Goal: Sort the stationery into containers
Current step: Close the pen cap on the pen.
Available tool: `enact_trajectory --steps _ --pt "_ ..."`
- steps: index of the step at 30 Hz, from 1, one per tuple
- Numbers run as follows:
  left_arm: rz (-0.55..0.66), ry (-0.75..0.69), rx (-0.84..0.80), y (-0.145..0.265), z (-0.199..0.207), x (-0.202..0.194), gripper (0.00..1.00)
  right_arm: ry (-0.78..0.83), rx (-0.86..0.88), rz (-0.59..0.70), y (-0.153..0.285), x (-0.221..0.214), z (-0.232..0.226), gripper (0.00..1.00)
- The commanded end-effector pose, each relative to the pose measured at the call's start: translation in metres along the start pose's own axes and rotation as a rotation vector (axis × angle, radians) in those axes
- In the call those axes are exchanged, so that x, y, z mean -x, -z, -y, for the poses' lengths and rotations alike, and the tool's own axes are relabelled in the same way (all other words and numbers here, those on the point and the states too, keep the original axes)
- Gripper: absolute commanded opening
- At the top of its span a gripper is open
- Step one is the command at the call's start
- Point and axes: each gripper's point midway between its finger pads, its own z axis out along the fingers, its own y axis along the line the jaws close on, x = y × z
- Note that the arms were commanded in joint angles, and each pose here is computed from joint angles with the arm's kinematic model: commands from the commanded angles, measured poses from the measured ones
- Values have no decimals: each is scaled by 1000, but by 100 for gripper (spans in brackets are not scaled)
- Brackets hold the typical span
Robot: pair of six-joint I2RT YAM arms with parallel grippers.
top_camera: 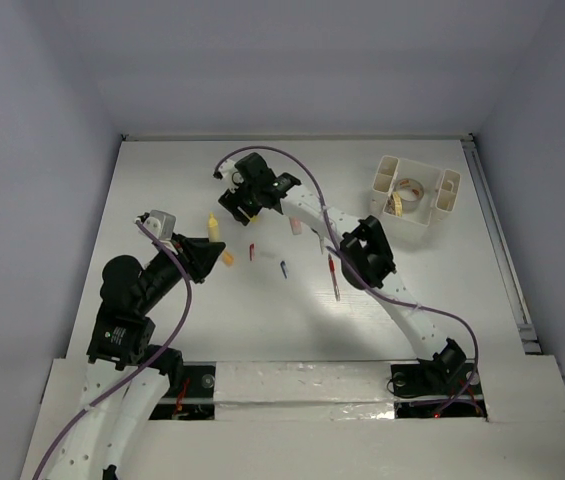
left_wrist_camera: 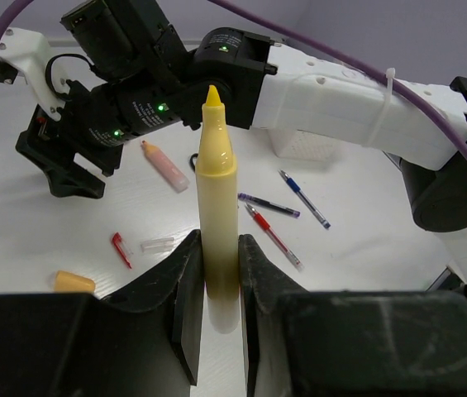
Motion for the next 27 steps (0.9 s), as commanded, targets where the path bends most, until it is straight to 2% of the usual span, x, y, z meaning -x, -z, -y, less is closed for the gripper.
enact_trajectory --steps 1,5,7,13,16,17,18,21,22,27 --pt "47 -26 -21 0 5 15 0 22 -73 37 0 12 15 72" --pt "44 -23 -22 -1 5 14 0 13 -51 13 -3 3 10 68" --pt "46 -24 -21 -1 5 15 0 5 -53 5 -5 -1 10 61" --pt "47 -25 -22 -1 5 15 0 -5 -38 -25 -8 -14 6 59" --pt "46 -22 -22 -1 5 14 0 -7 -47 -39 -10 -20 7 54" --pt "47 -25 -22 -1 5 15 0 -6 -49 -45 -10 -22 7 51" --pt "47 -25 -23 -1 5 14 0 -7 -51 -43 -10 -22 7 41" --pt "48 -25 -25 -1 6 15 0 -16 -56 -38 -10 -21 7 28" --pt "46 -24 -22 -1 5 14 0 -19 -58 -34 -9 -19 8 18" --pt "40 -18 -20 -2 3 14 0 -77 -116 60 8 8 22 0"
